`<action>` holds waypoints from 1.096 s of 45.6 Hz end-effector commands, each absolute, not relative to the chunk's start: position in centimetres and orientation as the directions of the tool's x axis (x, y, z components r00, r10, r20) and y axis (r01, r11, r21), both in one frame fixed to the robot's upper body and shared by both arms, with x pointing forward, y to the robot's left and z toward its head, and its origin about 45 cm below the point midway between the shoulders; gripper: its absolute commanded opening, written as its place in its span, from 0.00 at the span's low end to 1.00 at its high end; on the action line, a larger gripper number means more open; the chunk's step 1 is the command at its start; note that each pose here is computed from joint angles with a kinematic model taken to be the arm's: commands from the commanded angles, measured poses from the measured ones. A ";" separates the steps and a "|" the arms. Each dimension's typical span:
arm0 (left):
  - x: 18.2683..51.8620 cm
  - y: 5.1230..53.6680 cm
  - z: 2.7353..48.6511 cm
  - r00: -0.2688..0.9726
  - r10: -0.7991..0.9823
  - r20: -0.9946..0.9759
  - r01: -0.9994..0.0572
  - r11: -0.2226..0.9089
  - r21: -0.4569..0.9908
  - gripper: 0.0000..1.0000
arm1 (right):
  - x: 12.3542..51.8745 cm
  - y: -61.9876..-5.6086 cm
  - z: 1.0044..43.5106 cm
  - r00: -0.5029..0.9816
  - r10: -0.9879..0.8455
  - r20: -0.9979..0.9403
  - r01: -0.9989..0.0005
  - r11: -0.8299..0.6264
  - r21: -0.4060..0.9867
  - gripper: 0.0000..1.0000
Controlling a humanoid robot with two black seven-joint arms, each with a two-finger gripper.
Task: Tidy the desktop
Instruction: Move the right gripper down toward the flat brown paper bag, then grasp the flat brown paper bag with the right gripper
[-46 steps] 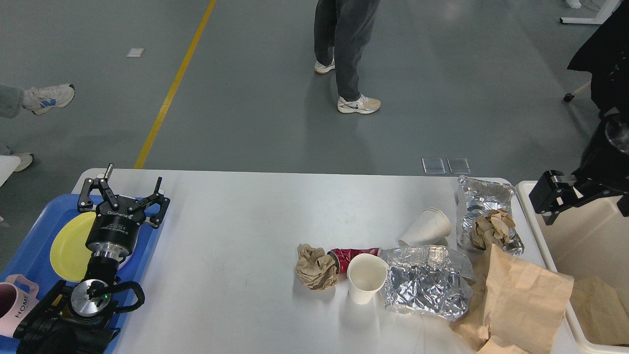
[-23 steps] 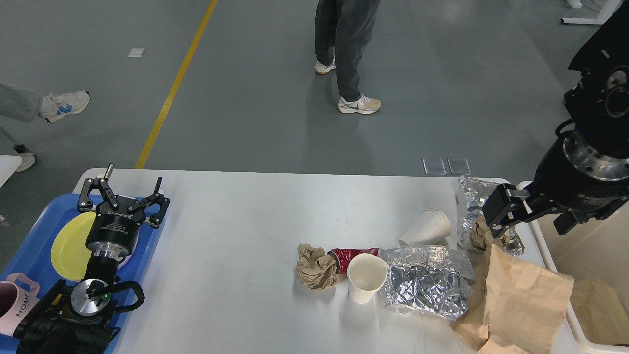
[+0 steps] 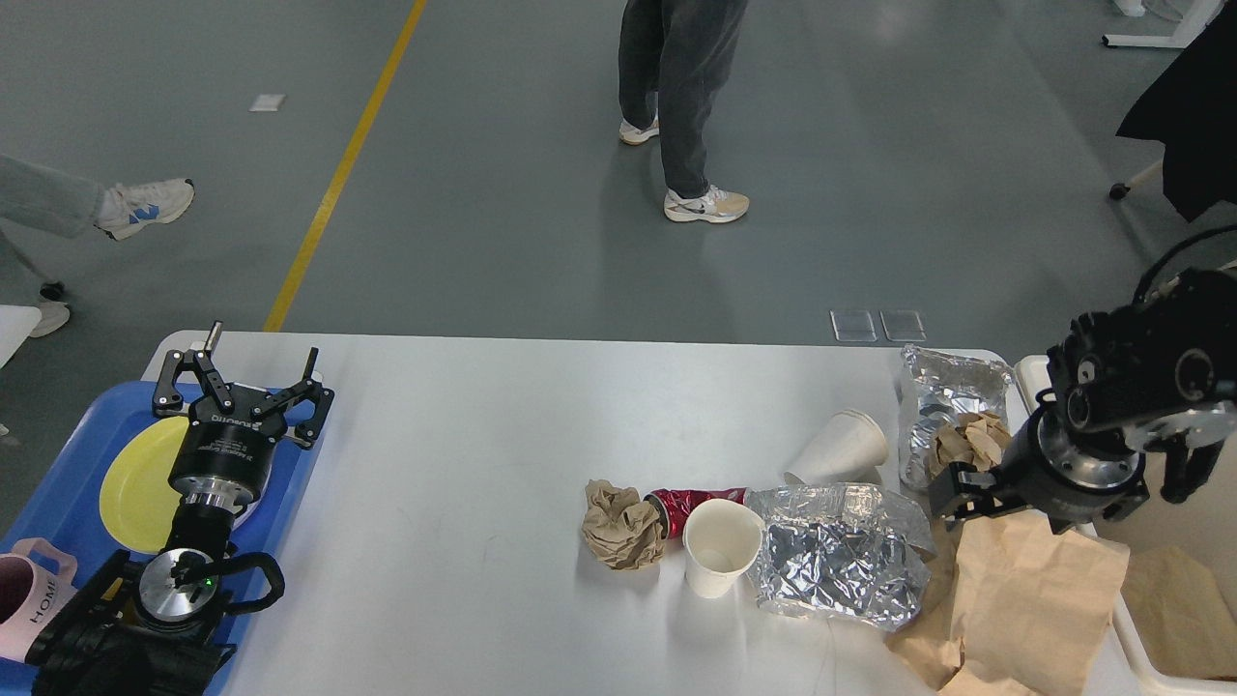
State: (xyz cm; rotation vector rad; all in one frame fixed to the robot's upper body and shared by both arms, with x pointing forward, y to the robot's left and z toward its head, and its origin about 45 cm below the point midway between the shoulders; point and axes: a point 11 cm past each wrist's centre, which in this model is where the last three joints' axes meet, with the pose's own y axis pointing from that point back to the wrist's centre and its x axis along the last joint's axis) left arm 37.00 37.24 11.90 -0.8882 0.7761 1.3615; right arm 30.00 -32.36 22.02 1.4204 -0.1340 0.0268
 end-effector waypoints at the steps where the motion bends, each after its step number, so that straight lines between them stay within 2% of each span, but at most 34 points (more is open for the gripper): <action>1: 37.0 37.2 11.9 0.070 0.475 -0.877 -0.997 0.001 -0.079 0.96 | 29.9 -32.7 18.4 0.992 -0.081 0.095 -0.083 0.139 0.987 0.96; 17: 37.0 37.2 11.9 0.071 0.475 -0.877 -0.997 0.001 -0.080 0.96 | 30.6 -34.0 14.4 0.987 -0.088 0.136 -0.119 0.178 0.977 0.96; 29: 37.0 37.2 11.9 0.071 0.475 -0.877 -0.997 0.001 -0.080 0.96 | 29.2 -35.5 11.2 0.982 -0.119 0.148 -0.122 0.203 0.972 0.94; 33: 37.0 37.2 11.9 0.070 0.475 -0.877 -0.997 0.001 -0.079 0.96 | 29.0 -35.7 10.7 0.979 -0.121 0.163 -0.135 0.208 0.969 0.89; 39: 37.0 37.2 11.9 0.070 0.475 -0.877 -0.997 -0.001 -0.080 0.96 | 28.8 -36.1 9.0 0.971 -0.146 0.191 -0.158 0.208 0.965 0.89; 50: 37.0 37.2 11.9 0.070 0.475 -0.877 -0.997 0.001 -0.079 0.96 | 27.9 -36.5 7.4 0.969 -0.169 0.178 -0.141 0.208 0.968 0.89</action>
